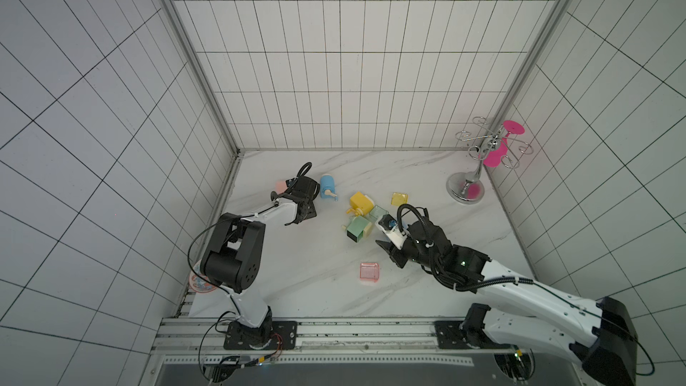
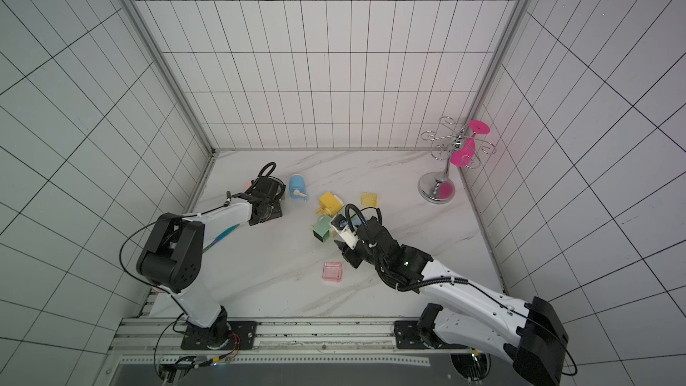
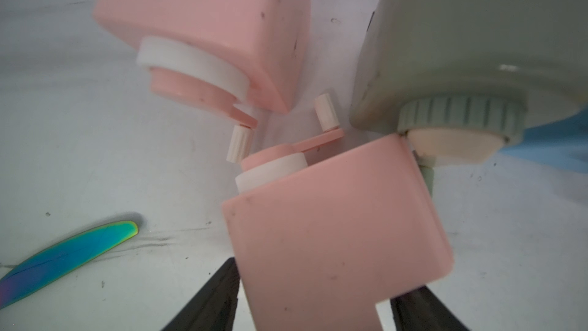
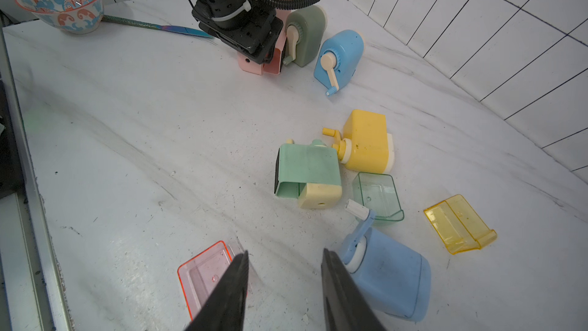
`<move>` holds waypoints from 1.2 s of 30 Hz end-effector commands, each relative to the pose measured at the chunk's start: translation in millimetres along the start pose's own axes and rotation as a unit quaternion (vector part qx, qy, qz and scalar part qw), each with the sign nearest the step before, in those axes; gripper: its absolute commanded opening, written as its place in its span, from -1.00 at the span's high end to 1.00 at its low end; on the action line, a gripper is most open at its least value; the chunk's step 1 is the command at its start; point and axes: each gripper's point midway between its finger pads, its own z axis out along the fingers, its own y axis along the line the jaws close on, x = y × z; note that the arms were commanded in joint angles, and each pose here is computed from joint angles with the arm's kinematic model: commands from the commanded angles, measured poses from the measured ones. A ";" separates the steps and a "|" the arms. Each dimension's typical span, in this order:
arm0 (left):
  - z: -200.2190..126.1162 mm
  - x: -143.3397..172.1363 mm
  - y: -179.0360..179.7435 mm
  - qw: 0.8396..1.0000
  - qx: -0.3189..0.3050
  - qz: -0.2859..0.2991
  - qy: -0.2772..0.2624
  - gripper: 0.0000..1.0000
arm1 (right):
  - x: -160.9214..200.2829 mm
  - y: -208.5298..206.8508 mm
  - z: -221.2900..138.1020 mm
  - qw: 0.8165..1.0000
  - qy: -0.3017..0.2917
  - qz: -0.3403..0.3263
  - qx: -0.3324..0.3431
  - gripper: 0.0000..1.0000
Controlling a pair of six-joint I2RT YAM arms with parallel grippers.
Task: Put the tray back into the pencil sharpener
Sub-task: Move the pencil sharpener to the center of the board.
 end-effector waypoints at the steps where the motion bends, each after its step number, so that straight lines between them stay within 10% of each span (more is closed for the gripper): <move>1: 2.5 -9.4 -3.0 1.000 0.001 -0.015 -0.019 -0.38 | 4.8 -5.2 -1.7 1.000 -0.001 0.009 0.011 0.19; 17: -14.8 17.4 11.7 1.000 0.008 -0.005 -0.018 0.09 | 0.5 -8.1 -8.1 1.000 -0.006 0.008 0.017 0.20; 36: -93.8 166.3 -20.3 0.993 0.078 0.092 -0.003 0.12 | 0.8 -6.3 -8.8 1.000 -0.006 0.026 0.012 0.22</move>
